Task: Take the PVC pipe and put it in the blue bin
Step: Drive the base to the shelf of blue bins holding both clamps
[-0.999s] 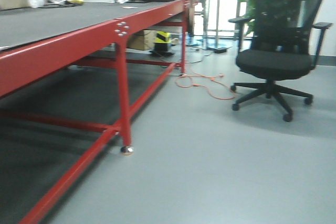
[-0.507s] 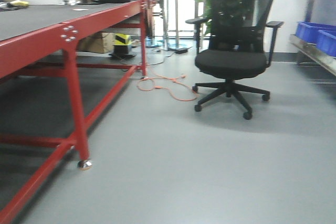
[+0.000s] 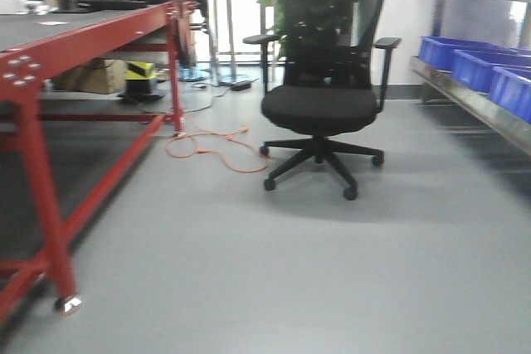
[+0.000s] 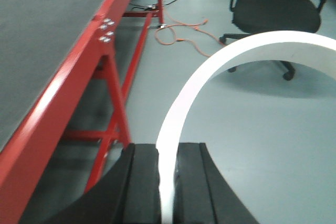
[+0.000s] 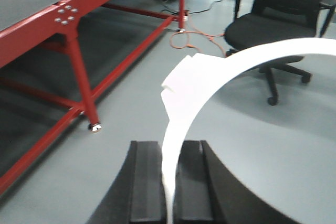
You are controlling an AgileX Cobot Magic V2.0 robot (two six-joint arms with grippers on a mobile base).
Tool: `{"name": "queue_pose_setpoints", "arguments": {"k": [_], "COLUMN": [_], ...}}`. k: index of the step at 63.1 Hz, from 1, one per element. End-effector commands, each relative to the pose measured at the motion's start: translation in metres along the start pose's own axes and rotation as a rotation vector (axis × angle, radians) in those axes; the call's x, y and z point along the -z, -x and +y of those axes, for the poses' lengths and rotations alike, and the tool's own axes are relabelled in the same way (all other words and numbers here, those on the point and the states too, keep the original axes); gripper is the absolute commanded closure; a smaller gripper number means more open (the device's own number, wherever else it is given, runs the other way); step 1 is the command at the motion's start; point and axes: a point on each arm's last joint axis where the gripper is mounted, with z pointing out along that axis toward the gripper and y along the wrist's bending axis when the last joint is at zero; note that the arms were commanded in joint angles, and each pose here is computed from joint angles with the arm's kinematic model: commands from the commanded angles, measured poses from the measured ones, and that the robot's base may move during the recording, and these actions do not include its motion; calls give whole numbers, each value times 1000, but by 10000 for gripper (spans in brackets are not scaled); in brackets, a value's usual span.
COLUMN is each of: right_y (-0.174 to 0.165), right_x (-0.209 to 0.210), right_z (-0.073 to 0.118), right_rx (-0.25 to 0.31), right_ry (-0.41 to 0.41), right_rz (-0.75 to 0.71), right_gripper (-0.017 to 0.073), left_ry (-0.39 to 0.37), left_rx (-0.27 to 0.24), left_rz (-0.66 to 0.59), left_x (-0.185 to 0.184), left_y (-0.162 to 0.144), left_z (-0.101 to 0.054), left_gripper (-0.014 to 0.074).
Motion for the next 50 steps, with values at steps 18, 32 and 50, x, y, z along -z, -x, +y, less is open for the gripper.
{"name": "queue_pose_setpoints", "arguments": {"k": [18, 32, 50], "right_y": [2, 2, 3], "right_x": [1, 1, 1], "right_z": [0, 0, 0], "right_rx": [7, 7, 7], "right_ry": [-6, -6, -7], "right_rz": [-26, -26, -28], "right_gripper": [713, 713, 713], "left_ry": [-3, -3, -3], "left_rx": [6, 6, 6], "left_rz": [-32, -32, -32], "left_x": [2, 2, 2], "left_y": [3, 3, 3], "left_z": [-1, -1, -1], "left_gripper": [704, 704, 704]}}
